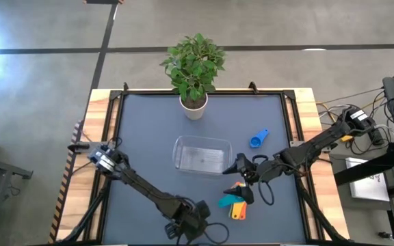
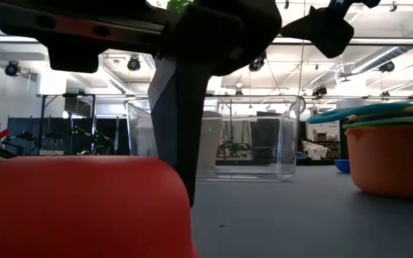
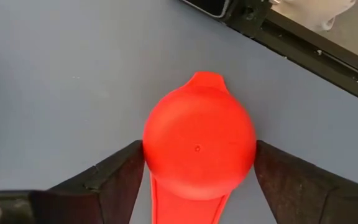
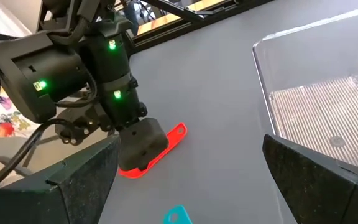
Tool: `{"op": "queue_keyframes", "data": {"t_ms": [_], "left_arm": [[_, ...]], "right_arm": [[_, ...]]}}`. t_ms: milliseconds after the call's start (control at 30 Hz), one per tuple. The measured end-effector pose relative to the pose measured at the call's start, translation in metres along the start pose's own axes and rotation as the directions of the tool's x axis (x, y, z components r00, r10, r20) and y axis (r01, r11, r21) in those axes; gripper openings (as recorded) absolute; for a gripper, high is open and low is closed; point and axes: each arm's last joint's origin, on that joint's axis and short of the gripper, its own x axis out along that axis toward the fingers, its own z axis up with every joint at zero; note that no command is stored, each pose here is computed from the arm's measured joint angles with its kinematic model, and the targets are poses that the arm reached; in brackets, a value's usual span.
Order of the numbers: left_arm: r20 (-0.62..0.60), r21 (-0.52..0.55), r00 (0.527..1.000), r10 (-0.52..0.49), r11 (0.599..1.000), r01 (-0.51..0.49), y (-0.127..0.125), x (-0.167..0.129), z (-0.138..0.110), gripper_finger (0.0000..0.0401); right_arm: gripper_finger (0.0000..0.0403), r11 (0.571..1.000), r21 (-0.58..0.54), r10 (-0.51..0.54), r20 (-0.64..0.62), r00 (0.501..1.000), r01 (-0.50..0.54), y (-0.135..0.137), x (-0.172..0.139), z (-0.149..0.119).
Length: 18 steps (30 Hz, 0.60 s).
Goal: Nest measuring cups in basket
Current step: Stack the red measuring cup on top of the light blue measuring cup
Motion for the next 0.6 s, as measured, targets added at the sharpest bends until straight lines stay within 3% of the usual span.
{"op": "queue_keyframes", "data": {"t_ms": [233,600], "left_arm": [[0.007,-0.010,1.000,0.007,1.000,-0.007,0.004,0.001,-0.002,0.0240],[0.030,-0.062,0.998,0.051,0.997,-0.049,0.017,0.000,-0.005,0.0234]], "right_arm": [[0.0380,0.999,-0.050,-0.001,0.000,1.000,0.001,0.000,0.000,0.000],[0.0380,0.998,-0.055,-0.020,0.011,1.000,0.021,-0.001,0.000,0.000]]}}
